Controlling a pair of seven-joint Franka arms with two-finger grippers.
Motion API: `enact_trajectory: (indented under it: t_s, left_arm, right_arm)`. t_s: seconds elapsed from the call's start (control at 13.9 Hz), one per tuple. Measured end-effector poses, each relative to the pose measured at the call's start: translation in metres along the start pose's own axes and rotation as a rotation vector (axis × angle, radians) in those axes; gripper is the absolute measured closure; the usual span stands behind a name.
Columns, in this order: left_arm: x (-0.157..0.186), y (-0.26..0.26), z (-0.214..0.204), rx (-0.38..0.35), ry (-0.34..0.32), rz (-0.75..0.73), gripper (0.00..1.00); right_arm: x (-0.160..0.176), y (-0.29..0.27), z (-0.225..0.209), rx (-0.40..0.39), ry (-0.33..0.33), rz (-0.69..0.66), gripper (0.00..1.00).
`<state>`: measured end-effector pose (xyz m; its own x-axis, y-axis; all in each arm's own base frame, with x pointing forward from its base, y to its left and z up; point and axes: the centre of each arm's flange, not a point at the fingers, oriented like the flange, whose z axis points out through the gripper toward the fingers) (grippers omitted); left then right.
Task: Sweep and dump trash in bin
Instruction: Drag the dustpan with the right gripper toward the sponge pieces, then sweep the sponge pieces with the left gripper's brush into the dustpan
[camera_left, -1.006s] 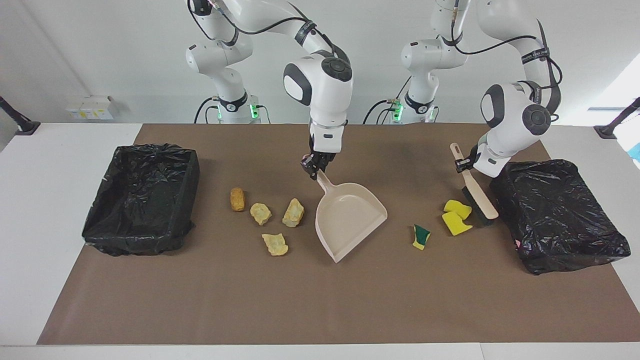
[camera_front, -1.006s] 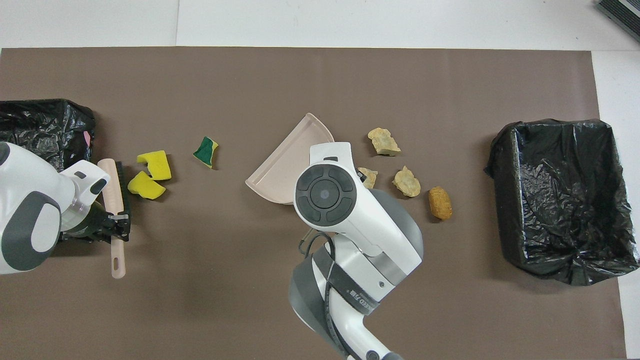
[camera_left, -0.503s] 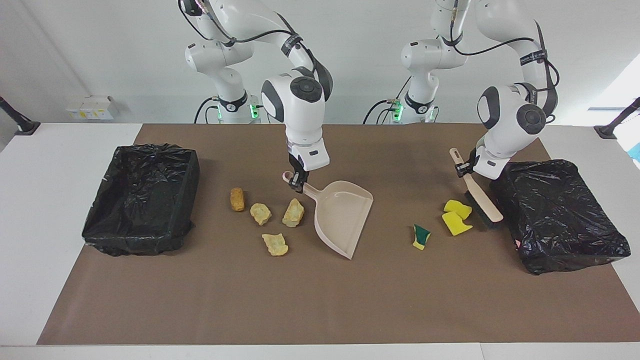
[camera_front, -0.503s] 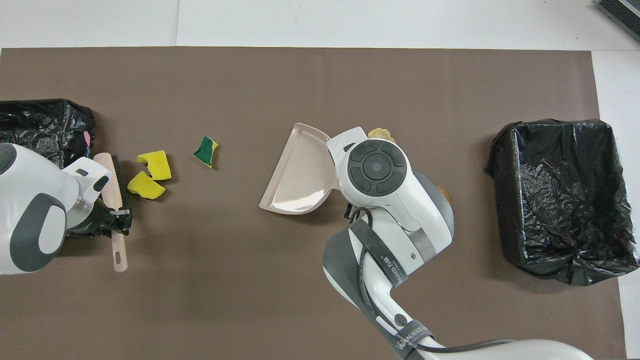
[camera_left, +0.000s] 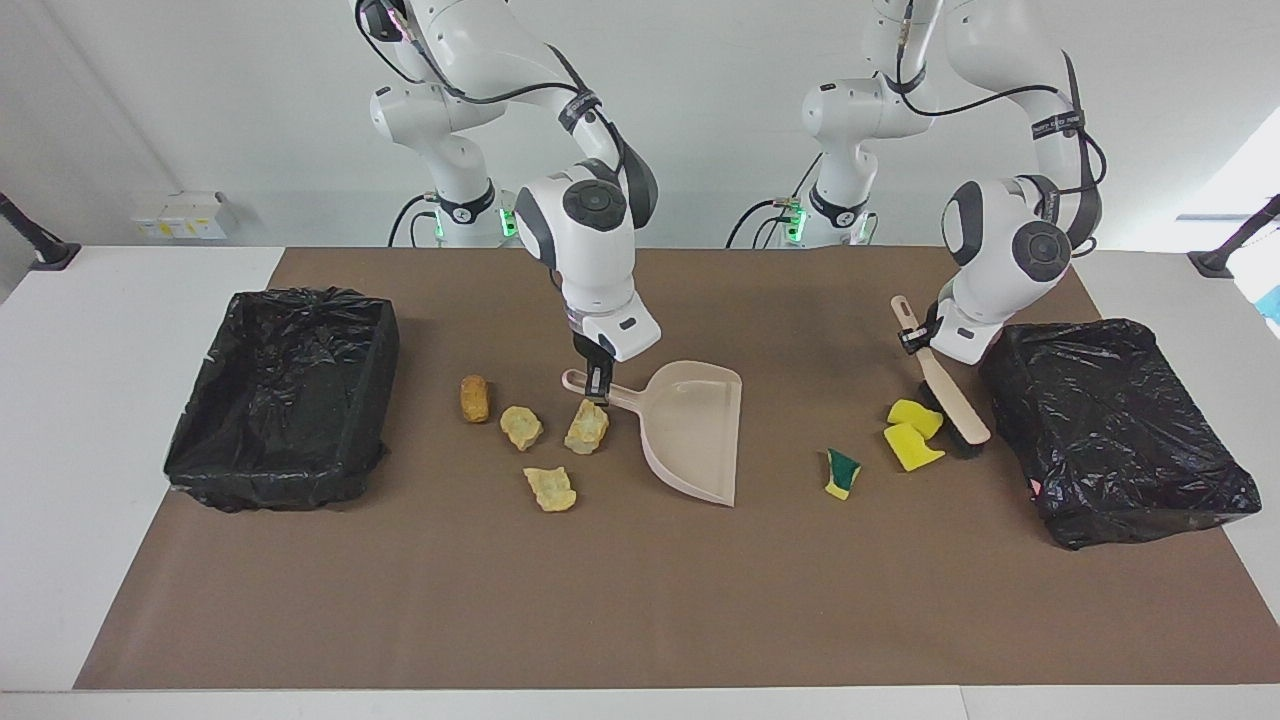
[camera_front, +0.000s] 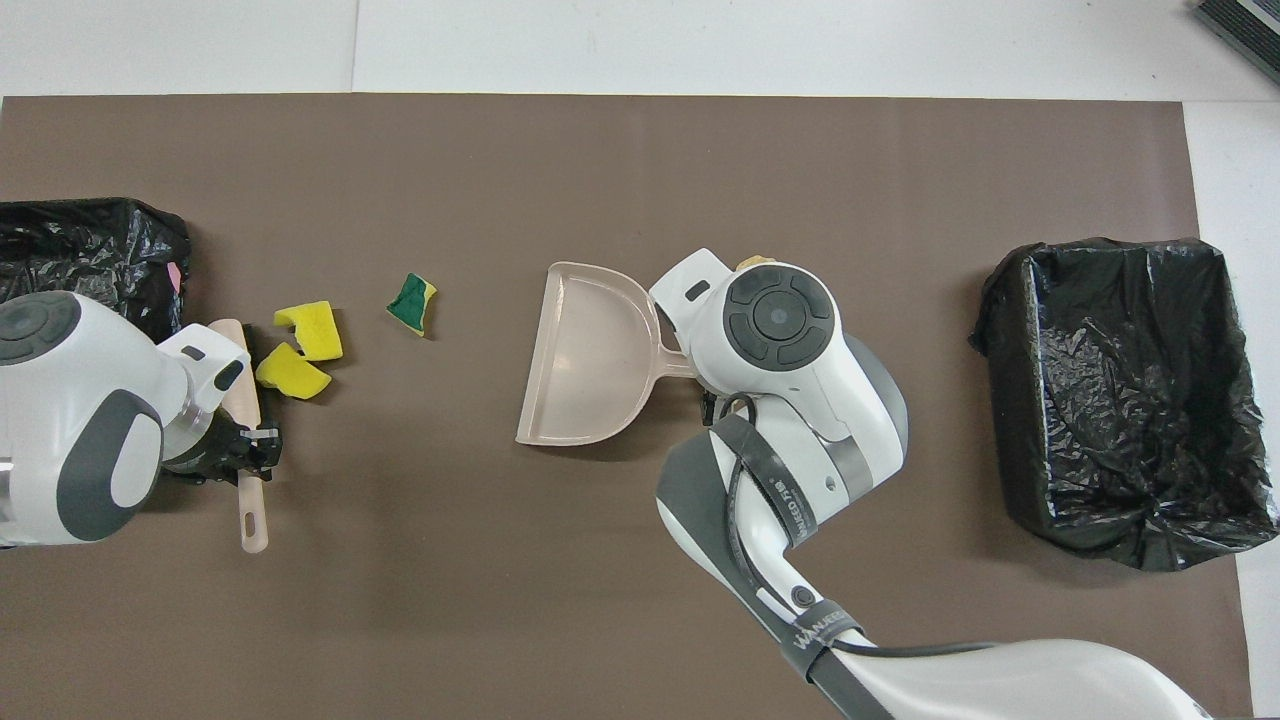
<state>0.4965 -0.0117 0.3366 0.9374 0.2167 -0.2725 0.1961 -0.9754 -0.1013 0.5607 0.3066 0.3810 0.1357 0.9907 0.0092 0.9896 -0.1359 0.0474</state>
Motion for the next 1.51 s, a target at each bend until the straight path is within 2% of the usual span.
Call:
enact_trajectory:
  t_s: [0.22, 0.5, 0.72, 1.08, 1.51]
  left_arm:
    - [-0.001, 0.014, -0.002, 0.002, 0.022, 0.027, 0.74]
    - [-0.018, 0.085, -0.007, 0.018, 0.093, 0.151, 0.74]
    - [-0.022, 0.116, -0.014, 0.020, 0.125, 0.208, 0.74]
    - [-0.049, 0.173, -0.014, 0.040, 0.139, 0.331, 0.74]
    - [-0.100, 0.240, -0.005, -0.021, 0.099, 0.420, 0.74]
  right_arm:
    - [0.000, 0.001, 0.003, 0.000, 0.008, -0.060, 0.67]
    - [0.002, 0.000, 0.003, 0.000, 0.009, -0.127, 0.67]
    - [0.003, -0.001, 0.003, -0.007, 0.001, -0.141, 0.67]
    - [0.004, -0.001, 0.003, -0.013, -0.006, -0.152, 0.67]
    - [0.004, -0.001, 0.003, -0.013, -0.007, -0.153, 0.67]
